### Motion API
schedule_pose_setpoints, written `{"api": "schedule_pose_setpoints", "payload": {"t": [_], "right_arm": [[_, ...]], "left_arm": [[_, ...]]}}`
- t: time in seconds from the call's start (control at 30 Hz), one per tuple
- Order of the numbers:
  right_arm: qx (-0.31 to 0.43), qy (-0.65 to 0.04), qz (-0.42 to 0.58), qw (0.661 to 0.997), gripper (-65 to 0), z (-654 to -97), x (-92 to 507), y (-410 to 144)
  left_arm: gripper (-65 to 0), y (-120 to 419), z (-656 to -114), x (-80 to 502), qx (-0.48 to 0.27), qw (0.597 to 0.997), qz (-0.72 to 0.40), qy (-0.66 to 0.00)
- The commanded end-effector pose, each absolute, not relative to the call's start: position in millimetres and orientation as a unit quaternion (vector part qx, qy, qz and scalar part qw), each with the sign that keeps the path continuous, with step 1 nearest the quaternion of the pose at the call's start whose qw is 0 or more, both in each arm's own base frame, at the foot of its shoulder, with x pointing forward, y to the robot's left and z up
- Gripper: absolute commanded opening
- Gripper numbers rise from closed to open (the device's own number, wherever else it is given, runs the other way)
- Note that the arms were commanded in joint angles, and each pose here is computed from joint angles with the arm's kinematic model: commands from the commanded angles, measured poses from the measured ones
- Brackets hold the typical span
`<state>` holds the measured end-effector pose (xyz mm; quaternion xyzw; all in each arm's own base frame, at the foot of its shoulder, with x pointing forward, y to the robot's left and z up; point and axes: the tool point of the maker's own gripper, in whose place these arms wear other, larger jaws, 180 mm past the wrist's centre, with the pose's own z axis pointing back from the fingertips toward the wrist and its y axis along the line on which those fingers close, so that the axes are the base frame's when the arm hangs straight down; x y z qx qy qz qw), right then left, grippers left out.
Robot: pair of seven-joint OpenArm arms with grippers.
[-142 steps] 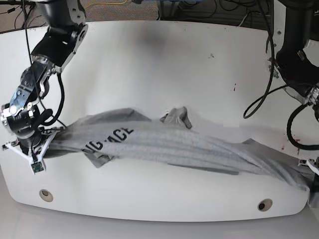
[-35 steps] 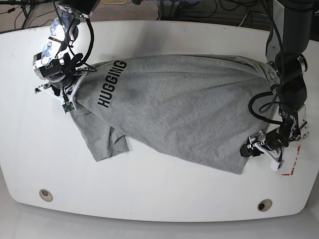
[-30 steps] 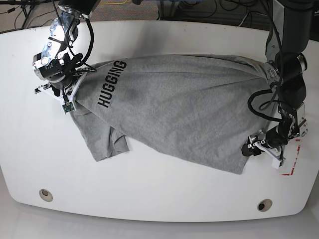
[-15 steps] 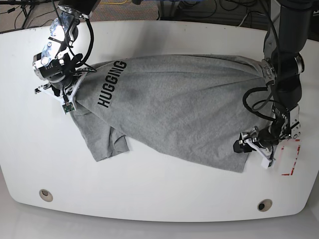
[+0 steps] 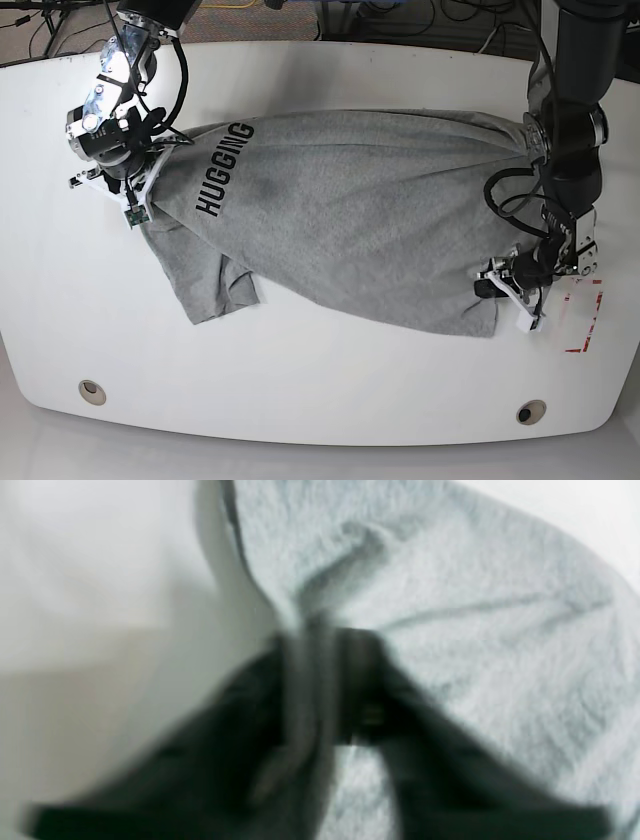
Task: Fold the T-shirt properly
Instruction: 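Release the left gripper and move it to grasp the shirt's hem corner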
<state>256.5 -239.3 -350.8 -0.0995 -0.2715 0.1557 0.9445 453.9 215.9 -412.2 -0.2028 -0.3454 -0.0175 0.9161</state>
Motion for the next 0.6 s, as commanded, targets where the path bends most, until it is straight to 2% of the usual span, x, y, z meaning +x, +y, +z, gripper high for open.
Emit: {"api": "schedule_pose_setpoints", "payload": {"t": [0.0,0.37,0.57], "right_arm": [[-0.110,-0.292,0.157,0.937,-62.8,-338.6,264.7,-242.4],[-0.117,-0.311,0.157,0.930,-62.8,-325.9,276.7,-243.1],[-0.136,-0.319,0.150,0.926,-62.8,-315.3,280.8,-257.8]], "left_arm": [[-65.0,222.1,-392.5,468.8,-0.197,0.908,-0.022,-0.368],[-65.0,234.3,-357.2,471.7,-0.180,0.896,-0.042,-0.403],[-65.0,245.6,-307.9,458.9,-0.137,0.878,-0.080,-0.451]]}}
